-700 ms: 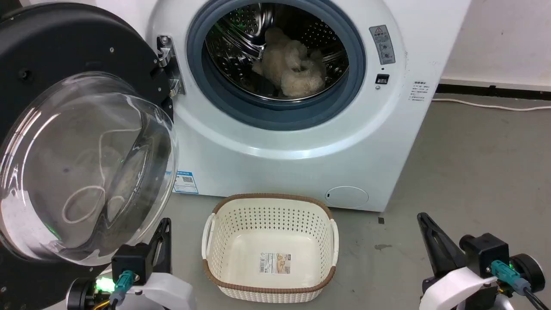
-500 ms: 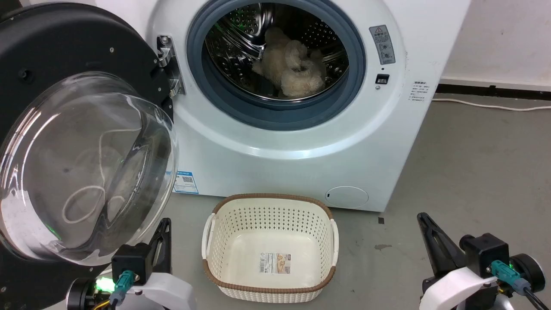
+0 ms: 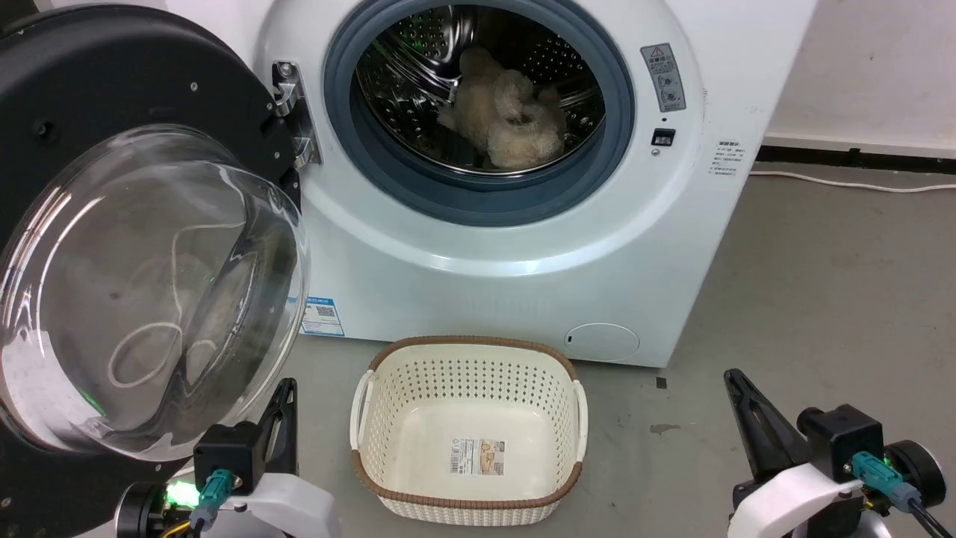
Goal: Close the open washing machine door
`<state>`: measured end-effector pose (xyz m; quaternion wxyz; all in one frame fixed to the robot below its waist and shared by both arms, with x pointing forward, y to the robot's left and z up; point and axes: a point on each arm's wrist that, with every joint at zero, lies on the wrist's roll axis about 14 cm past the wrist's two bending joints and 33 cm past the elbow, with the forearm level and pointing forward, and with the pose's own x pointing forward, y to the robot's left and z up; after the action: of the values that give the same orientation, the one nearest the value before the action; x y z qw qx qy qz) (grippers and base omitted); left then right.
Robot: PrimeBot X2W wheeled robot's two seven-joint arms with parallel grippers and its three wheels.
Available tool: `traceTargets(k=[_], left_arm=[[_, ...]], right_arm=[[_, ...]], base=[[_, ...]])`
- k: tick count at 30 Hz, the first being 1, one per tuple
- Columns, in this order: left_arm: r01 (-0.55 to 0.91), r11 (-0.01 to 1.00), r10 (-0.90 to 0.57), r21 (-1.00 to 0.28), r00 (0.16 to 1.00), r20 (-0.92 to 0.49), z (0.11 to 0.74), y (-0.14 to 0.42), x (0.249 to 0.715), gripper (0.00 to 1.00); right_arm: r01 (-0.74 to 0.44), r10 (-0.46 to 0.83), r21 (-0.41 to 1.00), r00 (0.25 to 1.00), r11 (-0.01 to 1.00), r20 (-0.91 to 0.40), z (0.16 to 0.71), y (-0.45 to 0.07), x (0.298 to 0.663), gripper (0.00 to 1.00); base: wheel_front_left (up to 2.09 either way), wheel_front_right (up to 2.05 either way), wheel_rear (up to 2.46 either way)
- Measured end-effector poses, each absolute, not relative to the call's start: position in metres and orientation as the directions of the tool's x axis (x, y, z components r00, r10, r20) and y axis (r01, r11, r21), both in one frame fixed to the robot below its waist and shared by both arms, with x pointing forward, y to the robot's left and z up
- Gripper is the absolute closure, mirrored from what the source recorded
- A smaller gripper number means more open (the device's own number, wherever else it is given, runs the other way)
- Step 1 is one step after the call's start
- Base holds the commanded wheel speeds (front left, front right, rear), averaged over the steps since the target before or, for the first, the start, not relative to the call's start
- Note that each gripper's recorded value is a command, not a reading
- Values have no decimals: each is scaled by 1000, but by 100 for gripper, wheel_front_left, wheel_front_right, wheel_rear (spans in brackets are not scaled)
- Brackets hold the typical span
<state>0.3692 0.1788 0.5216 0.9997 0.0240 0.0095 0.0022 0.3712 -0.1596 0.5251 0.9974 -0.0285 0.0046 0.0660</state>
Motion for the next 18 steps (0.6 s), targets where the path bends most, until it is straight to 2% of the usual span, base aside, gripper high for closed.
traceTargets(k=[13, 14, 18], left_arm=[[-4, 999, 5, 48, 1000, -19, 522, 179, 369, 100], [-4, 999, 5, 48, 1000, -19, 521, 179, 369, 0], [-5, 999, 6, 48, 1000, -21, 521, 179, 369, 0]], right_arm=[[-132, 131, -56, 991, 990, -13, 525, -160, 371, 100], [-132, 132, -56, 991, 990, -13, 525, -160, 371, 0], [-134, 133, -56, 991, 989, -14, 525, -159, 371, 0]], base=[[0, 0, 0], [0, 0, 0], [0, 0, 0]])
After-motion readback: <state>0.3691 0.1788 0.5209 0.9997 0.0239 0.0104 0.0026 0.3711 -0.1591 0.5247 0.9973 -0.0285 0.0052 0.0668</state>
